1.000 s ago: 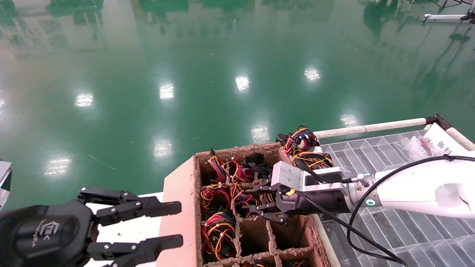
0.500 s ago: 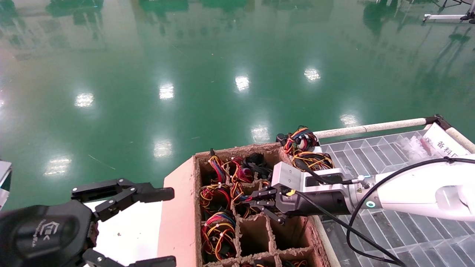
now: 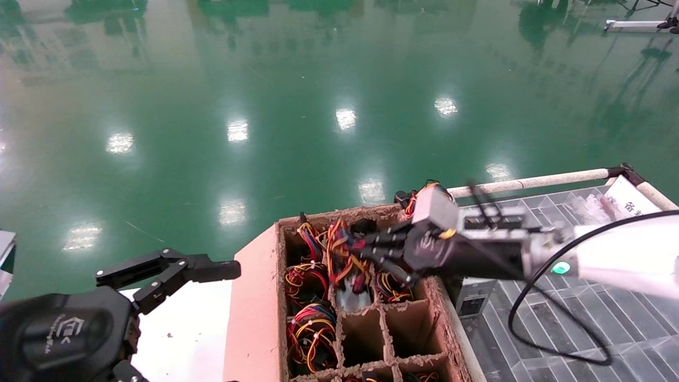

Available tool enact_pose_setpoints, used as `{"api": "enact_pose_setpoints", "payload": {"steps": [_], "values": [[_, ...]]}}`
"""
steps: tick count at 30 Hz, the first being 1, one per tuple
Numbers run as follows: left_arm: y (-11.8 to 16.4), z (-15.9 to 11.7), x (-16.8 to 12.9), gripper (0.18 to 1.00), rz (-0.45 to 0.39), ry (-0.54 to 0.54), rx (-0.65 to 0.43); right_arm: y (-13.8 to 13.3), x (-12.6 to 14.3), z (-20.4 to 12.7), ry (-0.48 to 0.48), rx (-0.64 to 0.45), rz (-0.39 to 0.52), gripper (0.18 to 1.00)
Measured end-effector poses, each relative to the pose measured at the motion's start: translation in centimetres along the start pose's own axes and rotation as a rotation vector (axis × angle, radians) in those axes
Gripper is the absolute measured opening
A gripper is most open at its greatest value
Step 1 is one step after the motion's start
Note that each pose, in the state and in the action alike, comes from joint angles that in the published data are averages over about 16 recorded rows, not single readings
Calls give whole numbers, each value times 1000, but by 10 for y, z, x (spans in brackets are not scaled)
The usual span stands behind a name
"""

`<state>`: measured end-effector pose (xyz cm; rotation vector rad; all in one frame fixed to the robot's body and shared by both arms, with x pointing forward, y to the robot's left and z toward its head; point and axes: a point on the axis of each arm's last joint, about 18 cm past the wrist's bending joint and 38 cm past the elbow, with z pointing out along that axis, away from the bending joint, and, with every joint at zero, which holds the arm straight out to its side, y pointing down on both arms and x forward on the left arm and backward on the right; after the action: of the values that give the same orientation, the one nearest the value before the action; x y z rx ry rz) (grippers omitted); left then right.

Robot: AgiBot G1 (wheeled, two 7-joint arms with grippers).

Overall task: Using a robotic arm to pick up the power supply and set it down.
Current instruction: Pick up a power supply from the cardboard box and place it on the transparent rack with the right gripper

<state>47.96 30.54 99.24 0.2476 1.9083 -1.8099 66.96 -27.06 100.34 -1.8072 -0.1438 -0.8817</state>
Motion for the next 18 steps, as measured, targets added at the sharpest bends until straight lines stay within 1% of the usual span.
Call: {"api": "enact_pose_setpoints", "payload": {"steps": [2, 10, 18], "values": [[0, 0, 0, 959, 0, 0, 0, -10, 5, -9, 16, 35, -15, 203], [0, 0, 0, 995, 0, 0, 0, -50, 26, -49, 89, 157, -99, 203], [0, 0, 0, 1001, 0, 0, 0, -83, 42, -101, 169, 210, -183, 202]]}}
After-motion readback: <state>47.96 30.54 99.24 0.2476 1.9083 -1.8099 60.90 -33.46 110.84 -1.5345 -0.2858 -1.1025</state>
